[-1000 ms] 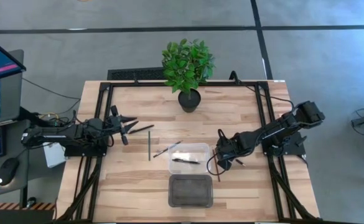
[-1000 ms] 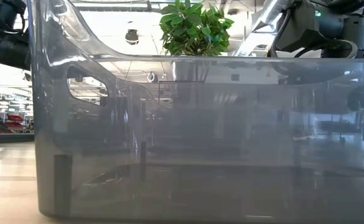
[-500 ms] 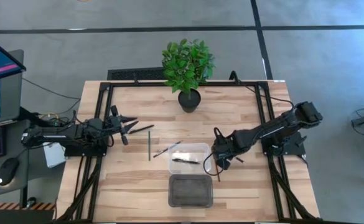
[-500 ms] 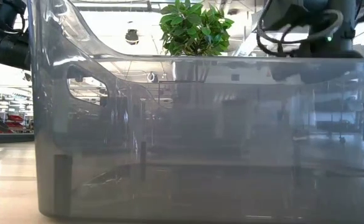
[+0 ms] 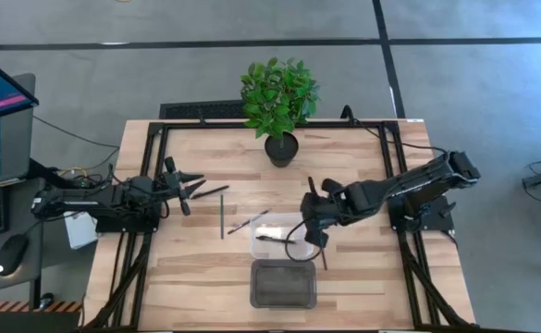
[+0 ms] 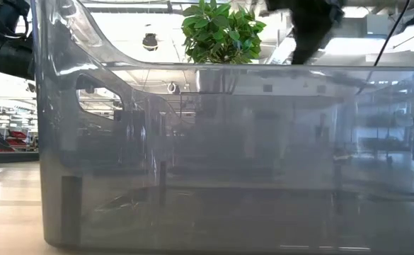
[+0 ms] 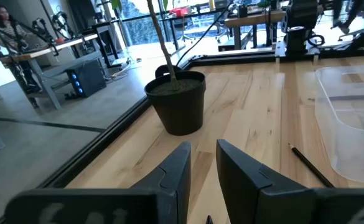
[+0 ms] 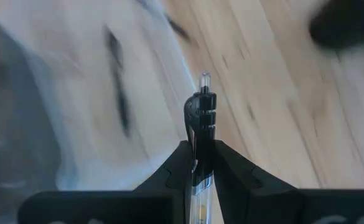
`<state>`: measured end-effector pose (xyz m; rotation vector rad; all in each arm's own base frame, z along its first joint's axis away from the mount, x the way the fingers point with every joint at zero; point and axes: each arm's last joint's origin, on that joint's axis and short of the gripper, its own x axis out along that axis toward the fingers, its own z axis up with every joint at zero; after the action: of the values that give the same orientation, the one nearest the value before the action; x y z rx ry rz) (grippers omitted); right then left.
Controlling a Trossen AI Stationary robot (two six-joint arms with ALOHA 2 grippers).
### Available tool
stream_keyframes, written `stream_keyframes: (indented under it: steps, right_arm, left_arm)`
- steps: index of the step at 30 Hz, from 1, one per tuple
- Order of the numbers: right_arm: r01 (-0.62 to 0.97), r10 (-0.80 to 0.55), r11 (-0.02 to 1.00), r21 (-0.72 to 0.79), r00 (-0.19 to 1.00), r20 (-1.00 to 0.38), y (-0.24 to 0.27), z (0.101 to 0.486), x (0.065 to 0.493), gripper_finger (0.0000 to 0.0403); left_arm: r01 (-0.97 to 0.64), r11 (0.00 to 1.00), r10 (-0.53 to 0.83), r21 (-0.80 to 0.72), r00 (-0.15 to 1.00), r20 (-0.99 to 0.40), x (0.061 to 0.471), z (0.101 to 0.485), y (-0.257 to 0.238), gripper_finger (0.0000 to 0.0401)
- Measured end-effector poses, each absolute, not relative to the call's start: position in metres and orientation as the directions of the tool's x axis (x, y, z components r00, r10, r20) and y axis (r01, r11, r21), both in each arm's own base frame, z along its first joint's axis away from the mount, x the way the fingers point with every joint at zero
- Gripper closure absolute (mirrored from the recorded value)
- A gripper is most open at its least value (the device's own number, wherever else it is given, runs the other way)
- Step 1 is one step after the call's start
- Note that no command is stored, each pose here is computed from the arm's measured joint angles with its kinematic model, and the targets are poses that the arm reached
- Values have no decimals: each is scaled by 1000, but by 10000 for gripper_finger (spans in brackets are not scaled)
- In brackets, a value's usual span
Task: Sort pens & pencils
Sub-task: Put the bottom black ballpen into the transparent bin
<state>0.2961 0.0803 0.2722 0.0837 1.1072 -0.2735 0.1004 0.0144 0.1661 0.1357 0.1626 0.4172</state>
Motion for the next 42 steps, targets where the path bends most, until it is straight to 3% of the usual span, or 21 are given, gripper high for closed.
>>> stream_keyframes:
  steps: [4,9,18,28,42]
  right_arm:
    - [142,-129,988,-58,562,-817,85,282,311,330]
    - [103,-115,993,-63,639,-761,81,286,322,320]
    - [-15,15,1000,8,605,-796,77,258,348,318]
    - [-45,18,999,-5,496,-868,78,209,368,316]
    - [-45,31,999,9,510,-859,78,212,368,315]
  left_arm:
    - [-391,906,413,164,902,-129,100,166,14,333]
    - [-391,906,413,164,902,-129,100,166,14,333]
    - [-390,906,412,166,901,-135,100,166,14,333]
    - [-394,902,421,177,893,-158,102,164,15,333]
    - [-394,902,422,178,892,-162,102,163,15,333]
